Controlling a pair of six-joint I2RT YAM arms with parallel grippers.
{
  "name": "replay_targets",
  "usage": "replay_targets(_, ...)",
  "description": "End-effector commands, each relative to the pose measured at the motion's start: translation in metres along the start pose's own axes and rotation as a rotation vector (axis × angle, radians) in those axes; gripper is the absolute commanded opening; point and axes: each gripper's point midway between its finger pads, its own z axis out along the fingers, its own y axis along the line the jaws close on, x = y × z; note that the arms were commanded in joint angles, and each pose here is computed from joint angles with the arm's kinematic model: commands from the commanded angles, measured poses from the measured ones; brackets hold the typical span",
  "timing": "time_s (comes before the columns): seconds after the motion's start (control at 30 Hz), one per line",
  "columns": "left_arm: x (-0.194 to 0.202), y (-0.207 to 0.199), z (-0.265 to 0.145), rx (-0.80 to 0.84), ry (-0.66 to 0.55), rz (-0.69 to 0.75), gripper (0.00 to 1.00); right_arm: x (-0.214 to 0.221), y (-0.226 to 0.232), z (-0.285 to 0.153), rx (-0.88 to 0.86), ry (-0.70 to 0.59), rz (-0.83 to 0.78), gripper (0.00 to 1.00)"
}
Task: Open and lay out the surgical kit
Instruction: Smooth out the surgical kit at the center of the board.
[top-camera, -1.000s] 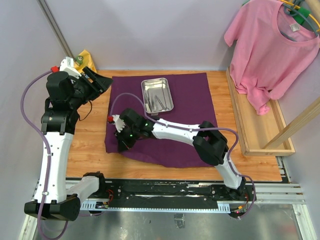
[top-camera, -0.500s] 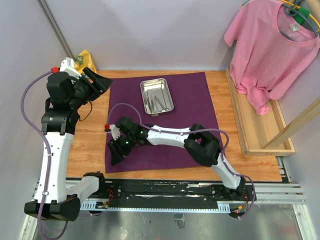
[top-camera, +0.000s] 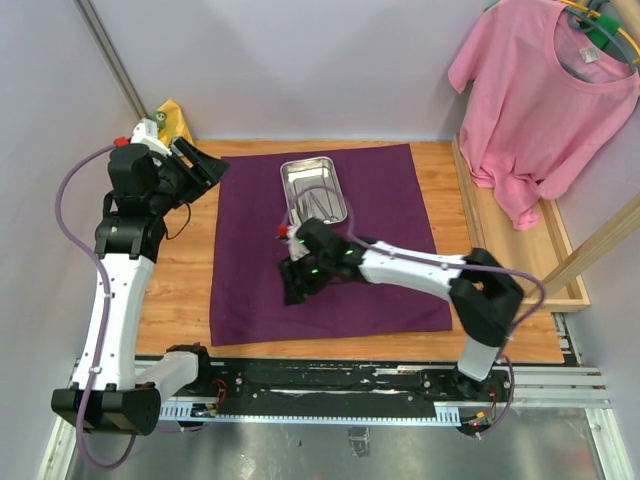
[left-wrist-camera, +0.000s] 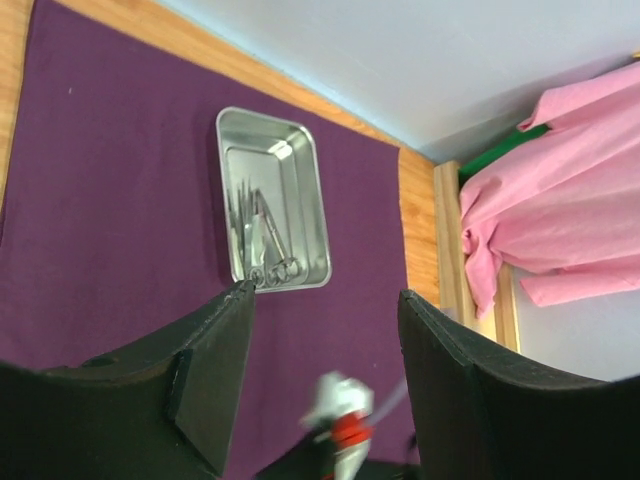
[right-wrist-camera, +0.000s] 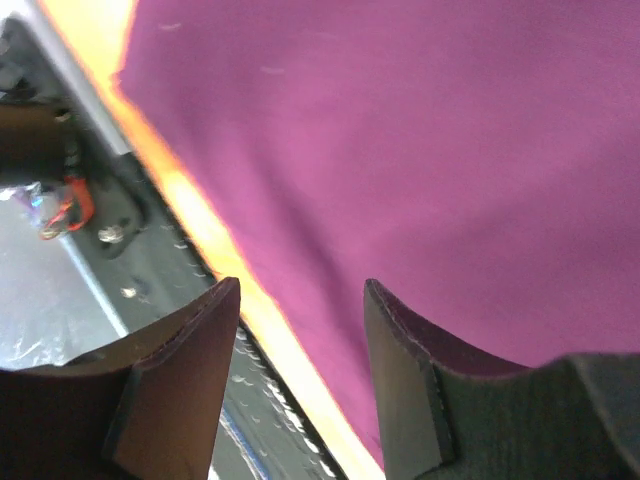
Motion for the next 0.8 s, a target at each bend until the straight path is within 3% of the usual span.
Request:
replay_targets(0.0,0.011,0.019,0.026,-0.027,0.019,-0.023,0.63,0.024,-0.098,-0.069,0.357,-0.074,0.188,0.54)
replay_targets(0.23,0.043,0.061,0.08,-0.138,0.07,-0.039,0.62,0.064,-0.189,-0.147,0.605,-0.129,0.415,0.54)
replay_targets(0.47,0.078,0.125,0.133,-0.323,0.116,-0.025,0.59,0.03,-0.272,-0.227,0.732,-0.287,0.581,0.58)
replay_targets(0.77,0.107,0.181,0.187,-0.458,0.174,-0.012,0.52,0.029,-0.342,-0.251,0.824,-0.261,0.703,0.59)
